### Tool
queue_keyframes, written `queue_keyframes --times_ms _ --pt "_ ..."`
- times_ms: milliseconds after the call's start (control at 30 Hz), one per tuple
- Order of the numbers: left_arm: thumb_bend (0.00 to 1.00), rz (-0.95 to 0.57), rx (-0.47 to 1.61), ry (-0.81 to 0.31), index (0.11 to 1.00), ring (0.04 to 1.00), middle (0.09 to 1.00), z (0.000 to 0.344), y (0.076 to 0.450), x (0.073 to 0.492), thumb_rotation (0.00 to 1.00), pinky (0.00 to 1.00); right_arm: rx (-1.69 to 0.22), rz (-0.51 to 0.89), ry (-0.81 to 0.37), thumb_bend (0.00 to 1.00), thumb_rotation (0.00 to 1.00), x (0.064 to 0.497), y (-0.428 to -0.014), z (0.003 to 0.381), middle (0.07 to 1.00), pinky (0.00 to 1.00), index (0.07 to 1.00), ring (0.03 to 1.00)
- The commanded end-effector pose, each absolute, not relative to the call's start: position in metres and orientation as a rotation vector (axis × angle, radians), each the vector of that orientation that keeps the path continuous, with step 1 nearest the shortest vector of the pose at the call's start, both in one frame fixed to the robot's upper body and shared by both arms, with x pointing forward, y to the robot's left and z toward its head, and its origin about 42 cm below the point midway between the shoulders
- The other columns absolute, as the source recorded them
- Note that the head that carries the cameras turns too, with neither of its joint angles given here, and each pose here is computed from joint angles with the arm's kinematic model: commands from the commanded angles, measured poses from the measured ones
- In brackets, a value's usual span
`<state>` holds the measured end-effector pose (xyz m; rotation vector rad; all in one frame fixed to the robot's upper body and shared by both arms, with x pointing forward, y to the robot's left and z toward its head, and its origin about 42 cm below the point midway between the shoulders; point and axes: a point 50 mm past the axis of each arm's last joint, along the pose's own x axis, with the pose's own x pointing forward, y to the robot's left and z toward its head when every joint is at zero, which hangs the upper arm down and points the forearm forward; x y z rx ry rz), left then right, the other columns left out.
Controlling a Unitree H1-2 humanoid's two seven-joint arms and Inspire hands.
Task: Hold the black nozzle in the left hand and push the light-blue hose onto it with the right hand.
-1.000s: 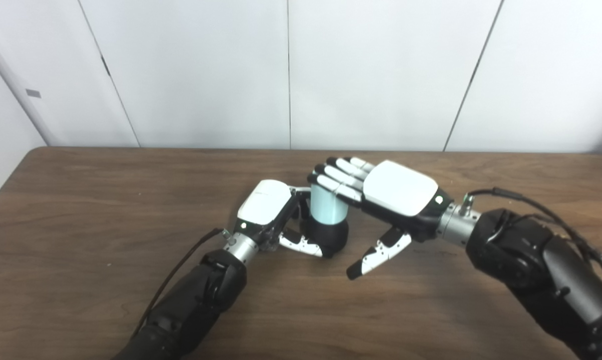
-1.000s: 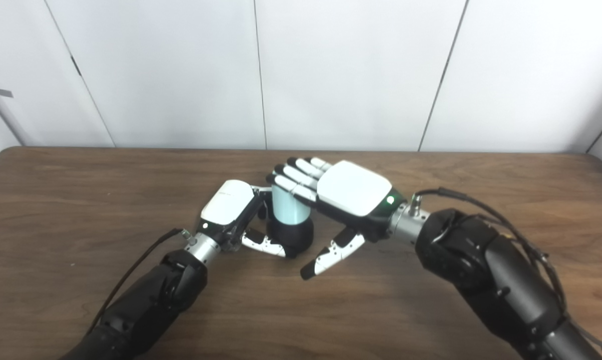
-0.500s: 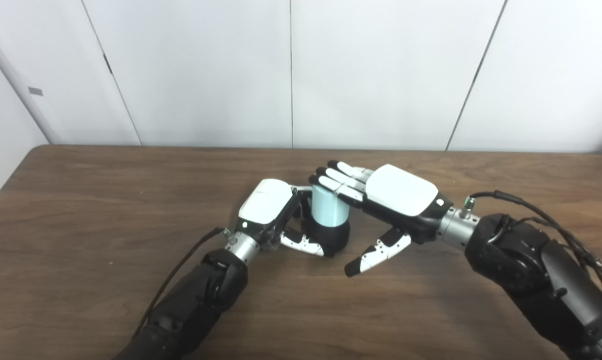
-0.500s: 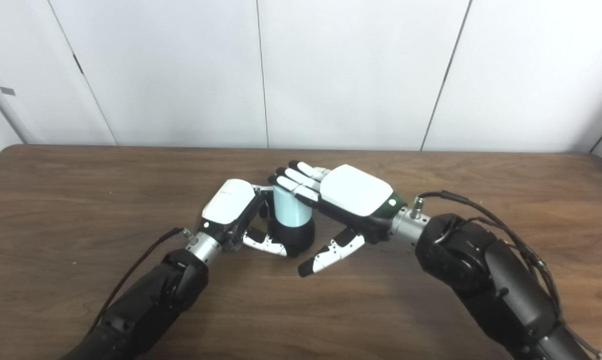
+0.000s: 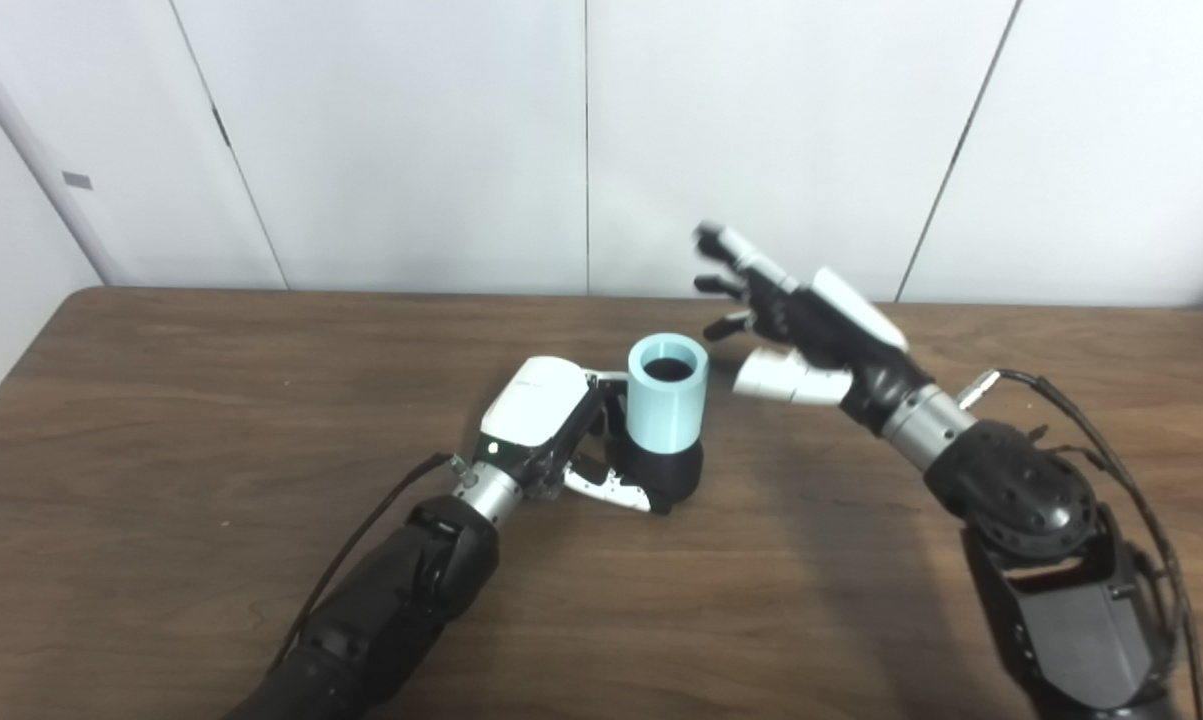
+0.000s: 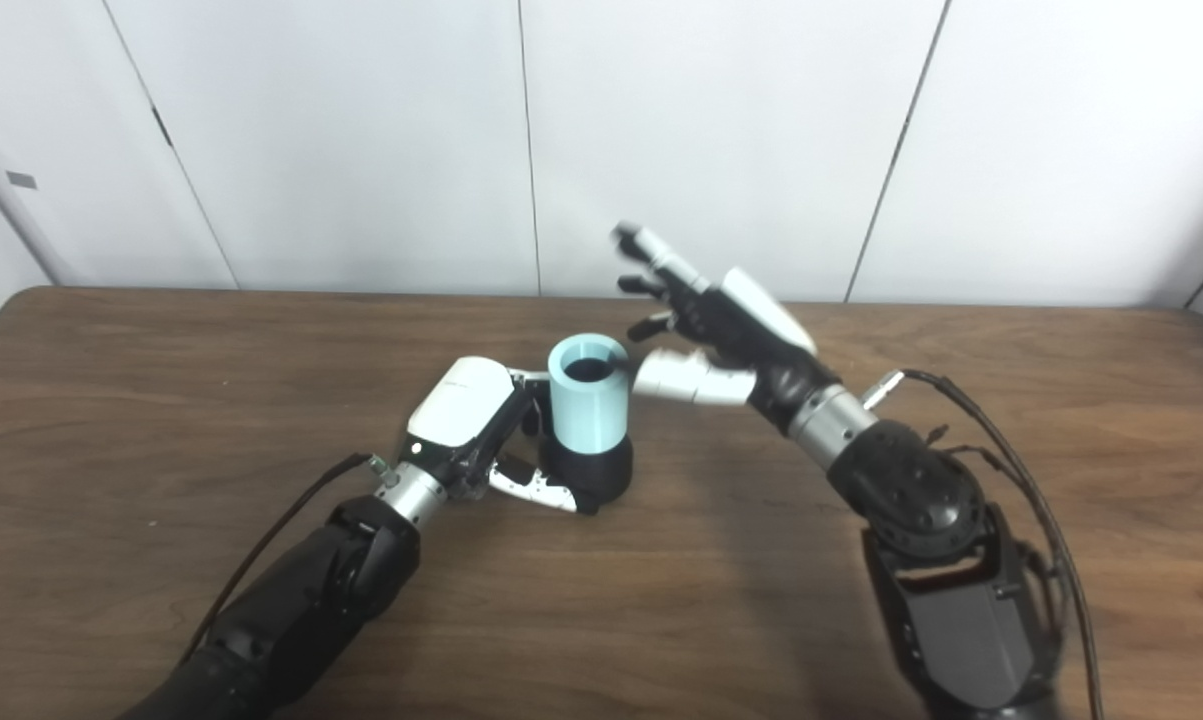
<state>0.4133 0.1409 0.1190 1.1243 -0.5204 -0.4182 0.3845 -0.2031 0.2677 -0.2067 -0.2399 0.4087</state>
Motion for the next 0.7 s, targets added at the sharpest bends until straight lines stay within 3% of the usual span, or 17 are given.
queue_keyframes --times_ms 0,233,333,433,533,667 --pt "0.53 -0.571 1.157 -0.319 0.504 0.42 0.437 0.05 0.152 0.372 0.0 0.31 -0.109 0.356 -0.279 0.7 0.66 0.393 -0.206 0.295 0.977 0.67 1.0 0.816" --pt "0.53 -0.568 1.152 -0.315 0.504 0.423 0.438 0.05 0.152 0.372 0.0 0.31 0.053 0.209 -0.216 0.6 0.61 0.404 -0.219 0.289 0.946 0.59 1.0 0.764" --pt "0.53 -0.567 1.151 -0.318 0.504 0.418 0.438 0.05 0.152 0.372 0.0 0.31 0.083 0.164 -0.193 0.58 0.58 0.405 -0.221 0.281 0.915 0.61 0.965 0.76" --pt "0.52 -0.567 1.154 -0.317 0.505 0.417 0.437 0.051 0.152 0.372 0.0 0.31 0.108 0.129 -0.165 0.57 0.55 0.404 -0.219 0.273 0.886 0.56 0.919 0.737" --pt "0.52 -0.566 1.154 -0.315 0.506 0.418 0.437 0.052 0.152 0.372 0.0 0.31 0.089 0.118 -0.139 0.5 0.48 0.4 -0.221 0.266 0.844 0.49 0.884 0.678" --pt "0.53 -0.564 1.128 -0.29 0.503 0.421 0.445 0.057 0.153 0.372 0.0 0.32 0.142 0.089 -0.084 0.51 0.32 0.39 -0.223 0.25 0.785 0.45 0.814 0.606"
